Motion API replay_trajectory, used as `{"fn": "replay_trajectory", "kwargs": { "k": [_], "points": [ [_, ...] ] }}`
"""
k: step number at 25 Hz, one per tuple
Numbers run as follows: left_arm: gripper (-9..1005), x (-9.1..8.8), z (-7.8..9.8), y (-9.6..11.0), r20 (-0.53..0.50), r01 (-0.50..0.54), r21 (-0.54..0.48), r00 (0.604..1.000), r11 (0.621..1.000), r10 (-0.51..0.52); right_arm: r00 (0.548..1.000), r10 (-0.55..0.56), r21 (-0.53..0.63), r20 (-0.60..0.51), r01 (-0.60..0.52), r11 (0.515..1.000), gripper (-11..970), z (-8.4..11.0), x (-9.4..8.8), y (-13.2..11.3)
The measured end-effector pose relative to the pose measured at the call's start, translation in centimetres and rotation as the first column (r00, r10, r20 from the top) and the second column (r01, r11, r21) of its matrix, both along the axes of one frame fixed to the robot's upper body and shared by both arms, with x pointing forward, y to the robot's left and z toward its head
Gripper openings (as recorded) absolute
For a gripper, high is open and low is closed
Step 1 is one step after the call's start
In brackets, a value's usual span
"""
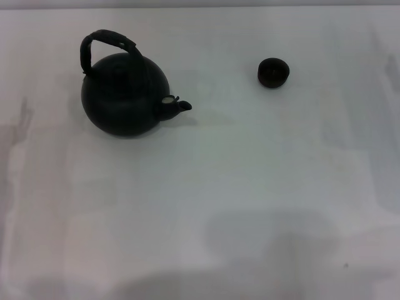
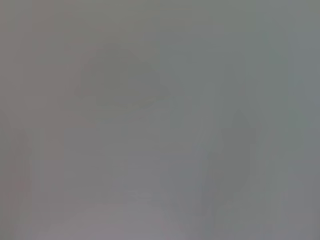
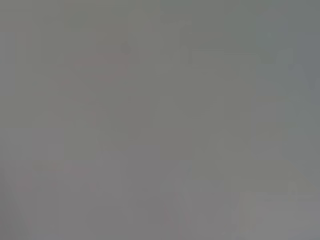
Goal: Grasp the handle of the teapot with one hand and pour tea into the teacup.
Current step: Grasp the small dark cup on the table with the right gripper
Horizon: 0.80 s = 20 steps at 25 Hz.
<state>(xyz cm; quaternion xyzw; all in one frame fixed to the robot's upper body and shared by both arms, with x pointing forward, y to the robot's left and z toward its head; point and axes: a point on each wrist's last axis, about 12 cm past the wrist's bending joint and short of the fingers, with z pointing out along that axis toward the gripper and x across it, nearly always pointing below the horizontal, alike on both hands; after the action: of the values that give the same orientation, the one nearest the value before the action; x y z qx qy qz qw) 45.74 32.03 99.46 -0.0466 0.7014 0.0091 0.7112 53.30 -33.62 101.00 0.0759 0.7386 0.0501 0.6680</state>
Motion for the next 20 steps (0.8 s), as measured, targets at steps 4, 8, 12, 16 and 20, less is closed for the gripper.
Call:
{"fn": "replay_trajectory", "kwargs": {
  "k": [4,8,12,16,20],
  "points": [
    [887,0.2,0.1,-0.1,0.0,0.006,-0.009,1.0,1.0,-0.006,0.999,-0.01,0.004,-0.037,0.01,1.0,829,-0.4,0.0,-0.1],
    [888,0.5,0.2,-0.2,0.005,0.013,-0.009,1.0,1.0,-0.013,0.999,-0.008,0.01,-0.036,0.009,1.0,828,-0.4,0.0,-0.1],
    [888,0.6,0.2,-0.3,0.003,0.028,-0.013,1.0,1.0,-0.028,0.999,0.03,0.048,-0.041,-0.028,0.998,828,-0.4,0.2,0.5],
    [887,0.6,0.1,-0.4,-0.001,0.031,-0.015,1.0,0.999,-0.031,0.986,0.163,0.087,-0.02,-0.16,0.983,827,0.5,1.0,1.2],
    [887,0.6,0.1,-0.5,-0.003,0.036,-0.017,0.999,0.999,-0.036,0.936,0.351,0.077,-0.023,-0.349,0.934,827,1.8,2.6,2.3]
  ]
}}
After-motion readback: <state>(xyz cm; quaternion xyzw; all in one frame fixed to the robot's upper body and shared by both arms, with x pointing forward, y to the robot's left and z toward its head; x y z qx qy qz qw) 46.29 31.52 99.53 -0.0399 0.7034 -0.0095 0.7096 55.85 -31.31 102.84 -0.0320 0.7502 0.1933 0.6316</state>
